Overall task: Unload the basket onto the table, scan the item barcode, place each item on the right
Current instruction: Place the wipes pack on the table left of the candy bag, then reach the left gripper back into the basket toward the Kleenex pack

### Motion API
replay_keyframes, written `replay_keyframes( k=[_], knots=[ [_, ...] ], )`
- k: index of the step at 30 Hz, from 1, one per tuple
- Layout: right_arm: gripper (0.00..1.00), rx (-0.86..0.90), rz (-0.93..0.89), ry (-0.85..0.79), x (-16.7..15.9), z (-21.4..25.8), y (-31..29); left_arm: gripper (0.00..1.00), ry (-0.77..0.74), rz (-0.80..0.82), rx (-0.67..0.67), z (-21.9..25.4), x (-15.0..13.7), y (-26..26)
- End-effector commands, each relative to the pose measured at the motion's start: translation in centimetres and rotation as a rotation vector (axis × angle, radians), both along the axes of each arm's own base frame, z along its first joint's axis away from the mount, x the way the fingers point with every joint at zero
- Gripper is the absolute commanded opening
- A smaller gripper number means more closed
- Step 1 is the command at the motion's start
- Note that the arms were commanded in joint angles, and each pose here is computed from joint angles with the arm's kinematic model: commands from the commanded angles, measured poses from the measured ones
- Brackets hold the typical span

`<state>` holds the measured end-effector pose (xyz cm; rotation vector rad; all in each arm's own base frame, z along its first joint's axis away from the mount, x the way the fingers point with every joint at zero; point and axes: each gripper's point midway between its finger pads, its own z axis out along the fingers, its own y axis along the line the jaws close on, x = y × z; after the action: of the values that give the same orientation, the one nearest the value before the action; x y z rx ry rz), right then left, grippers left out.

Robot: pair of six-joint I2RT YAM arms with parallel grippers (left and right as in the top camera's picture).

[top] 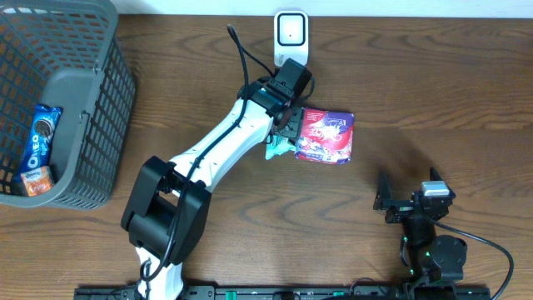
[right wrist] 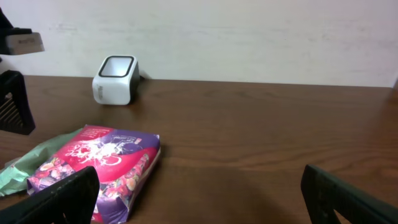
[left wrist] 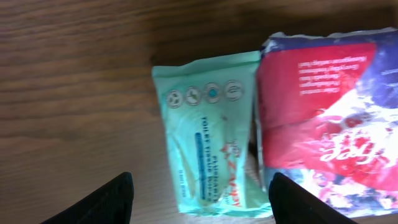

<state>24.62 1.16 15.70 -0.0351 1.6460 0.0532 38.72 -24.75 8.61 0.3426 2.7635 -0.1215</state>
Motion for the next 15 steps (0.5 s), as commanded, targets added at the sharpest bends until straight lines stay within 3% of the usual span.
replay_keyframes(
  k=[1,7,15],
  knots=[
    [0.99,0.010,-0.002,0.001,0.0,-0.1,0.0,0.70,-0.114,0.001,-0.010,4.6,1.1,0.9],
    [0.99,0.010,-0.002,0.001,0.0,-0.1,0.0,0.69,-0.286,0.085,-0.110,13.0,2.3,4.4],
    [0.99,0.010,-0.002,0.001,0.0,-0.1,0.0,0.69,-0.561,0.449,-0.127,23.8,3.0,20.5]
  ],
)
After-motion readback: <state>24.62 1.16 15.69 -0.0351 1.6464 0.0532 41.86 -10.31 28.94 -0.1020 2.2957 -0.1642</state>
